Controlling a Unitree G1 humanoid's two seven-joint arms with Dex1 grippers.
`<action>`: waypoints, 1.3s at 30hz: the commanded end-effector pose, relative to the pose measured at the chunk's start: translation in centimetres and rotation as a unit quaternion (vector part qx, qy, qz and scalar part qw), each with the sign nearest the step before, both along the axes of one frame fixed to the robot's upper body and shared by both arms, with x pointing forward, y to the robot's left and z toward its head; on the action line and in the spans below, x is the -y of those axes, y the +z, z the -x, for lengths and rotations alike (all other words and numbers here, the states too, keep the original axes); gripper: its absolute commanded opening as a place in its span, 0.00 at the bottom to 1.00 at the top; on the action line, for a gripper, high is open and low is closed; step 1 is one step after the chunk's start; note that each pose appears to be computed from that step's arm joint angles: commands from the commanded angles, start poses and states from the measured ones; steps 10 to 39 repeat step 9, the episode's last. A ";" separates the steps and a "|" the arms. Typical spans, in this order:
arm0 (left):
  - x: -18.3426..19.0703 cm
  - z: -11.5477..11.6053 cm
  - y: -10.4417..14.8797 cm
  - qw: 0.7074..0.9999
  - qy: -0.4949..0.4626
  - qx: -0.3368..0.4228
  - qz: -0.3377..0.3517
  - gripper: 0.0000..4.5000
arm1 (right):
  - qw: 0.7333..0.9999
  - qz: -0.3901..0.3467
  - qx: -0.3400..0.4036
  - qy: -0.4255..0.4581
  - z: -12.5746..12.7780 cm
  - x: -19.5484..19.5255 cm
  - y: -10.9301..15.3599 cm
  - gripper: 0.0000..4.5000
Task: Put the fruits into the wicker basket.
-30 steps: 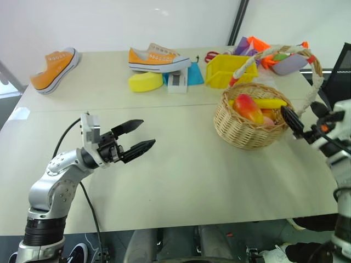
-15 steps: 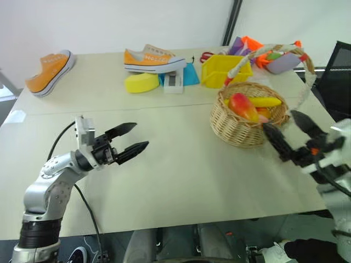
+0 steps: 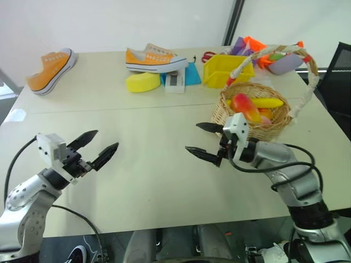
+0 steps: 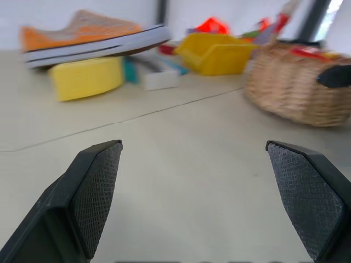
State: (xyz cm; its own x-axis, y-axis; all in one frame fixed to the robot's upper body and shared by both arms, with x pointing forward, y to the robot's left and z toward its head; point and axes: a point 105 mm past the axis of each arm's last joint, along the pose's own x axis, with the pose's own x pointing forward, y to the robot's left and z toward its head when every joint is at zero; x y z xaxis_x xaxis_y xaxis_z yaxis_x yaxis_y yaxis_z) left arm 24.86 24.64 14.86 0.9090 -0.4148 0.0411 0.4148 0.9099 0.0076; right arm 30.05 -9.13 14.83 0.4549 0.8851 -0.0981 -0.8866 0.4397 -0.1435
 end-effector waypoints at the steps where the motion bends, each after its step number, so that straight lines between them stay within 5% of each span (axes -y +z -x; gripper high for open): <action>1: -1.6 0.3 0.4 0.997 0.074 0.017 -0.029 1.00 | 0.999 -0.001 0.034 0.031 0.1 -0.9 1.0 1.00; 39: -1.2 -0.3 0.1 0.996 0.087 -0.002 -0.002 1.00 | 0.999 -0.007 0.035 0.030 -0.9 -0.9 0.6 1.00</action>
